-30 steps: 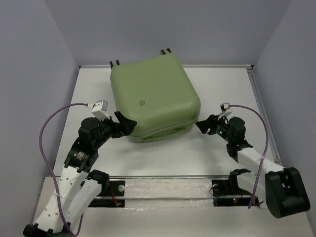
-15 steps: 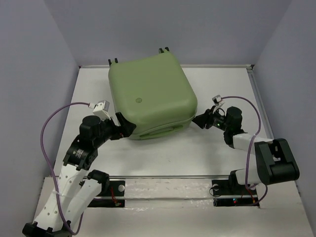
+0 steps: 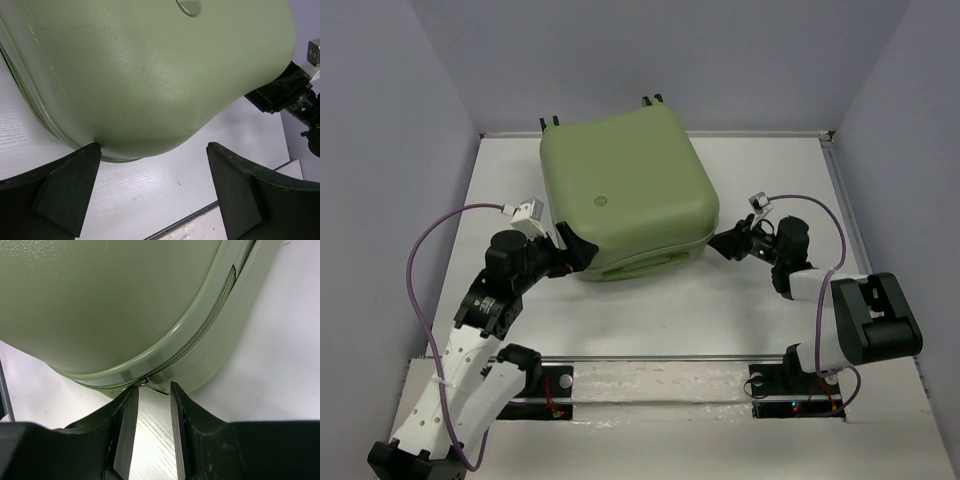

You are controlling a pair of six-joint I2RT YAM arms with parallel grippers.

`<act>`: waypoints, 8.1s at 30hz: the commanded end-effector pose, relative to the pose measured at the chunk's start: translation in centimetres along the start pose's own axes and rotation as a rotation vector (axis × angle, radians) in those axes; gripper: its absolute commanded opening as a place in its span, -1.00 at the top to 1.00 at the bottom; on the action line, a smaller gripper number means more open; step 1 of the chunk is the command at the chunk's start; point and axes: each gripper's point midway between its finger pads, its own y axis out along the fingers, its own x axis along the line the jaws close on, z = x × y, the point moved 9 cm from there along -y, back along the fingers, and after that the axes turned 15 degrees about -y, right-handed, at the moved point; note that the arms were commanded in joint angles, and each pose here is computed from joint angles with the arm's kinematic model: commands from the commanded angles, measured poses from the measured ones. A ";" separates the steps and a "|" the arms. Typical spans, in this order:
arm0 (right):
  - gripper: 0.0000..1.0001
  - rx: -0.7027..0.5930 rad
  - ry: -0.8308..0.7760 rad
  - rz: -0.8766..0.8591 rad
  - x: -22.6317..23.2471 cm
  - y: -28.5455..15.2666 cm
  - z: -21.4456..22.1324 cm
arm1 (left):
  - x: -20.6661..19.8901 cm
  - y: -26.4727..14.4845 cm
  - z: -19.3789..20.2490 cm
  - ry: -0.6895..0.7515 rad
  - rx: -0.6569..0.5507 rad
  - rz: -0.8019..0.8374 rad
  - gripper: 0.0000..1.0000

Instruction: Pack the luggage

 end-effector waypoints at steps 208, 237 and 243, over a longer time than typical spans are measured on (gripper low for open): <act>0.63 -0.089 -0.084 -0.135 5.7 -1.8 -0.2 | -8.2 5.6 11.8 0.225 0.386 0.360 -0.98; 0.86 0.305 0.103 -0.197 18.6 -5.3 4.1 | -14.4 11.5 3.7 0.141 0.012 0.355 -0.97; 0.86 0.129 0.179 -0.176 21.2 -2.5 1.6 | -15.3 13.0 5.0 0.099 0.107 0.416 -0.96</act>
